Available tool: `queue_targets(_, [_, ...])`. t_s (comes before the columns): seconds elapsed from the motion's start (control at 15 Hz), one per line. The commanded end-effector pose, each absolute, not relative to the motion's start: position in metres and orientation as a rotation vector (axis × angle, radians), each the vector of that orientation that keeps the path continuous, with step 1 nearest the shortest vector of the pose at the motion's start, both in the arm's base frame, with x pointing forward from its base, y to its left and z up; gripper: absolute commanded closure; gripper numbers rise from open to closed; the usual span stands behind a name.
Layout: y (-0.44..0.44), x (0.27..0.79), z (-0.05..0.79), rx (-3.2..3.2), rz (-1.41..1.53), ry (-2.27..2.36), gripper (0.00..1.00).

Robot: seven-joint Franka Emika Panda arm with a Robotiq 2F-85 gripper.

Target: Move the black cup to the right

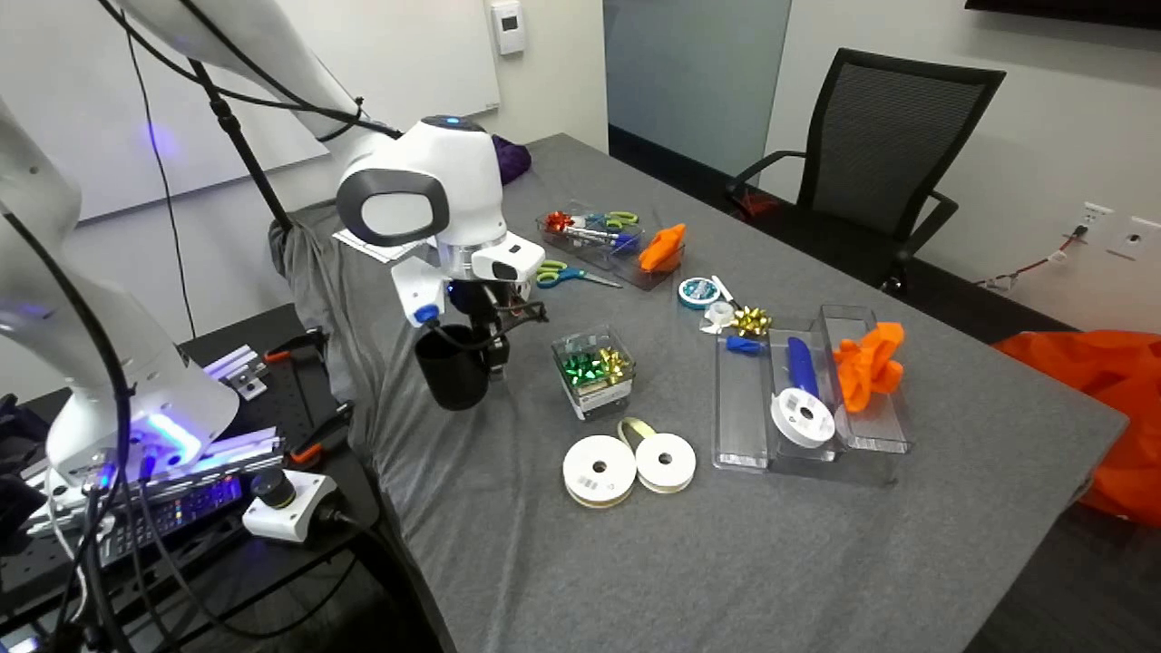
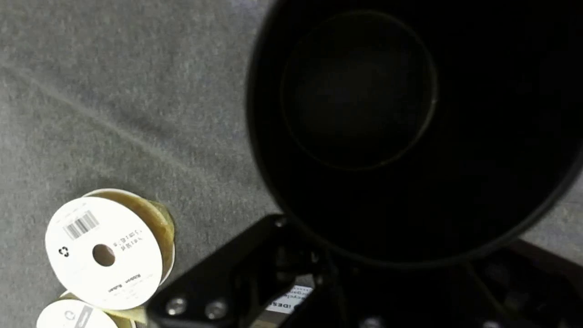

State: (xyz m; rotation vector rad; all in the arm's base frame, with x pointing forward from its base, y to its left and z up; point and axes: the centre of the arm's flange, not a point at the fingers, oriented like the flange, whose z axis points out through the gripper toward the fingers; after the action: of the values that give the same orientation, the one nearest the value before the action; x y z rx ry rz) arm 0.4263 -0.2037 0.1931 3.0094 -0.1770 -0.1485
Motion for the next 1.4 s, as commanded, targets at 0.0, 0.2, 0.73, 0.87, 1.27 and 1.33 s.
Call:
queue_targets(0.0, [-0.224, 0.428, 0.181, 2.954, -0.134, 0.108, 0.95])
queue_targets(0.2, [-0.228, 0.427, 0.162, 2.879, -0.103, 0.297, 0.95])
queue_targets(0.73, [-0.222, 0.425, 0.134, 2.872, -0.046, 0.518, 0.95])
queue_targets(0.87, [-0.22, 0.426, 0.14, 2.917, -0.054, 0.57, 0.95])
queue_targets(1.27, [-0.213, 0.425, 0.143, 3.02, -0.019, 0.705, 0.95])
queue_targets(1.33, [-0.212, 0.425, 0.144, 3.03, -0.017, 0.716, 0.95])
